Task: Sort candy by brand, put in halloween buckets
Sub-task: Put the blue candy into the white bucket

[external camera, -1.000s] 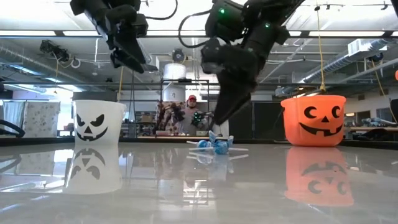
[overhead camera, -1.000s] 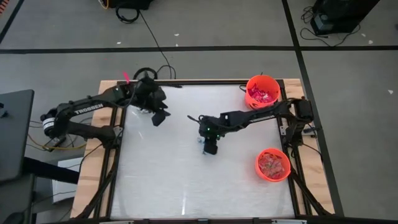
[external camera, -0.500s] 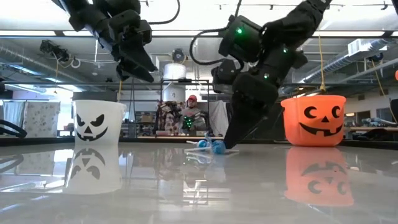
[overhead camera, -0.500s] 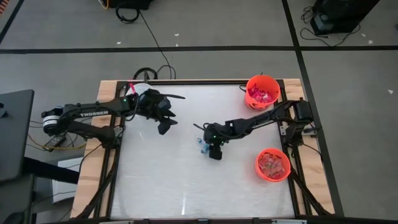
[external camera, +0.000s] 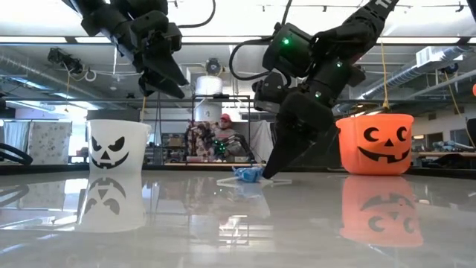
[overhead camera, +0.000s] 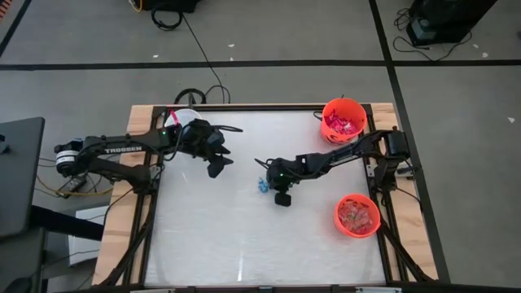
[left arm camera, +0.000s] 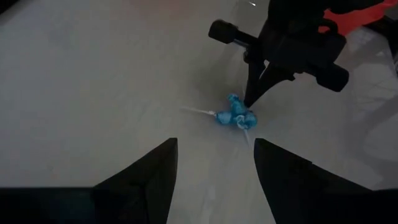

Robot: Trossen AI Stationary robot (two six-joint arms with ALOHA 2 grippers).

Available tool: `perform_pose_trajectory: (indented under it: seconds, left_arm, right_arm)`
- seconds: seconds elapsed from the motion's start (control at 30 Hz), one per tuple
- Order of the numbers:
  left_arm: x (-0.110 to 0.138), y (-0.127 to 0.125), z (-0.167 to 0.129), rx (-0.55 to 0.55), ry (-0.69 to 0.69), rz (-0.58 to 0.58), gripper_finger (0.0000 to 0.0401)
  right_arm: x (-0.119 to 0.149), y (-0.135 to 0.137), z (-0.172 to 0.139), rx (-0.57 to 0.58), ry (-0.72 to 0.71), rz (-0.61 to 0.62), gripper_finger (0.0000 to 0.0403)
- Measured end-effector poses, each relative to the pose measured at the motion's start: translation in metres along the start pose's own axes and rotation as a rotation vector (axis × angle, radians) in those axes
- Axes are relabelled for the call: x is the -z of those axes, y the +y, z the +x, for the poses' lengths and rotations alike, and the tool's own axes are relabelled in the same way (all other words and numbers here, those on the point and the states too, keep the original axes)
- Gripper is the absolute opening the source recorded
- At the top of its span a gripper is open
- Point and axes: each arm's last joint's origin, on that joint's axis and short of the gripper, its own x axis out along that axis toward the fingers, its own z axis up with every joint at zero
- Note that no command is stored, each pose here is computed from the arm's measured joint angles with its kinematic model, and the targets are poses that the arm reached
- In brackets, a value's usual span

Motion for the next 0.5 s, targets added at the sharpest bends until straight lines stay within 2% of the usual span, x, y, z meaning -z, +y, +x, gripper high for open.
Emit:
perform_pose_trajectory:
  seconds: [0.13,0.3,0.4,0.5]
  left_arm:
    - [0.0,0.0,0.0,0.001,-0.003,0.001,0.0217]
    - [0.0,0.0,0.0,0.001,-0.004,0.001,0.0217]
    - [0.0,0.0,0.0,0.001,-0.004,0.004,0.0217]
    - [0.0,0.0,0.0,0.001,-0.005,0.005,0.0217]
  right_arm:
    - [-0.001,-0.001,-0.002,0.002,-0.01,0.047,0.0006]
    - [-0.008,0.0,-0.012,0.022,-0.06,0.037,0.0007]
    - [-0.009,0.001,-0.014,0.016,-0.064,0.023,0.0028]
    - [-0.008,0.001,-0.013,0.015,-0.054,-0.015,0.0067]
